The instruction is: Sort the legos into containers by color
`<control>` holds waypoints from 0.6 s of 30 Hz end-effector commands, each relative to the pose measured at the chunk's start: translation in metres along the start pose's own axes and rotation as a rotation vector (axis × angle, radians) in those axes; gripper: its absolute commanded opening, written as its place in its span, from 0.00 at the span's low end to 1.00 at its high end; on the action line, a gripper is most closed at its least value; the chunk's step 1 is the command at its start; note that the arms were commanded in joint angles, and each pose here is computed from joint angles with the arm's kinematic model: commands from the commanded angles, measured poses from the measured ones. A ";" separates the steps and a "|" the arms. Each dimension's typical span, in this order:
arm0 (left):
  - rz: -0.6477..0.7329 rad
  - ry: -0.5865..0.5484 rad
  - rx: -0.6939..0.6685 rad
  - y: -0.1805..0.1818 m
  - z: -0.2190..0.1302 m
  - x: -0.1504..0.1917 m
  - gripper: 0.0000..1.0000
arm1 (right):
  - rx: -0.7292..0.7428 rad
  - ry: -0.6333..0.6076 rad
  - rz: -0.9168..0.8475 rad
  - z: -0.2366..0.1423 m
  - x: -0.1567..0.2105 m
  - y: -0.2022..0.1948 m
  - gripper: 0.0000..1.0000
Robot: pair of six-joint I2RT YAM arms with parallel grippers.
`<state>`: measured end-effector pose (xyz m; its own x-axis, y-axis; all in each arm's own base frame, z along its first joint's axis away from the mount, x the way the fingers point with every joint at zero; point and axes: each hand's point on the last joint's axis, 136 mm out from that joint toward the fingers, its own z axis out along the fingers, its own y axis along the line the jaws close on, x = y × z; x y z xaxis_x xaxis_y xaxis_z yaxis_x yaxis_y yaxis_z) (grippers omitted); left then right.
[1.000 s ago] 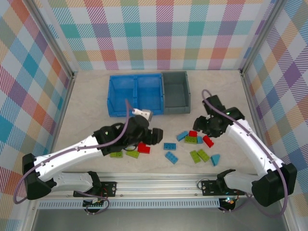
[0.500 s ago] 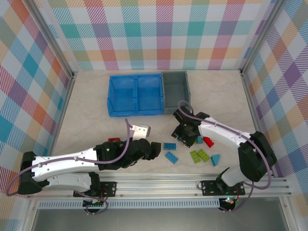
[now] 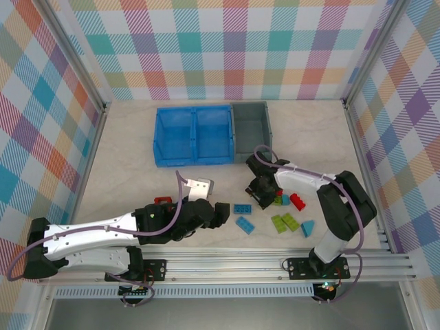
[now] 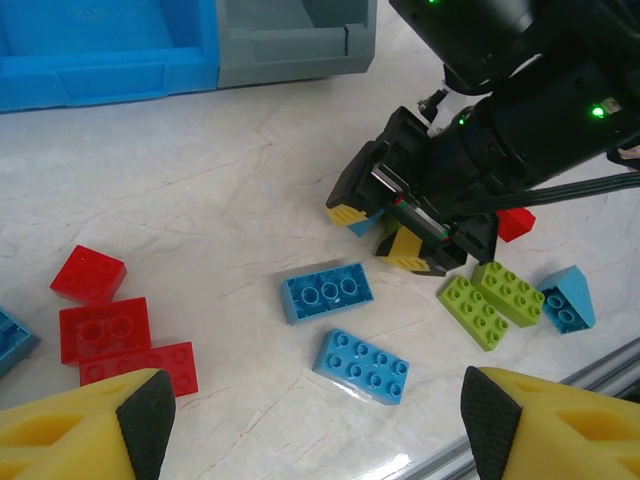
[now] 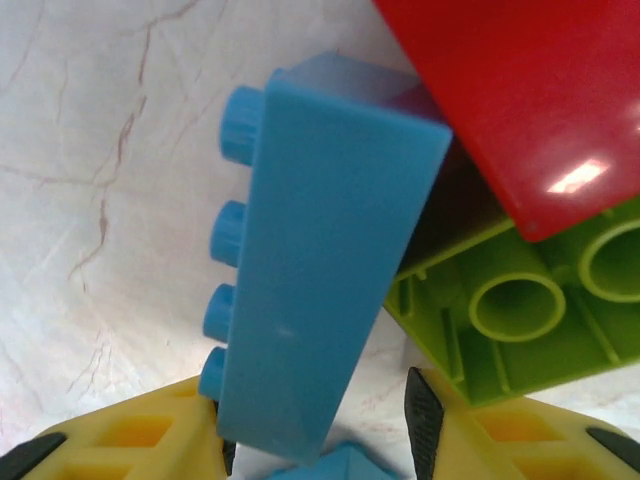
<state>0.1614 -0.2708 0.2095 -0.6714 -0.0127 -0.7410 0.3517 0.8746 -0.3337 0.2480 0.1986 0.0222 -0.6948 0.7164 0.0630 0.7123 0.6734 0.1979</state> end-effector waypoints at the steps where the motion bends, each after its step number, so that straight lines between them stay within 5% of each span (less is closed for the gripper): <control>1: 0.006 -0.017 0.047 -0.009 -0.004 -0.003 0.78 | 0.006 -0.026 -0.013 0.000 -0.007 0.007 0.47; 6: 0.003 -0.016 0.056 -0.011 -0.004 -0.003 0.78 | 0.023 -0.035 -0.018 0.004 -0.011 0.004 0.42; 12: 0.007 -0.011 0.060 -0.014 -0.002 -0.002 0.78 | 0.020 -0.055 -0.052 -0.005 -0.015 0.007 0.55; 18: 0.010 -0.004 0.073 -0.019 0.001 -0.001 0.78 | -0.006 -0.082 -0.091 -0.012 -0.034 0.013 0.55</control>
<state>0.1596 -0.2796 0.2136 -0.6707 -0.0131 -0.7416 0.3791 0.8534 -0.3579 0.2687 0.1871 0.0230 -0.7239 0.6899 0.0042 0.6772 0.7094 0.1954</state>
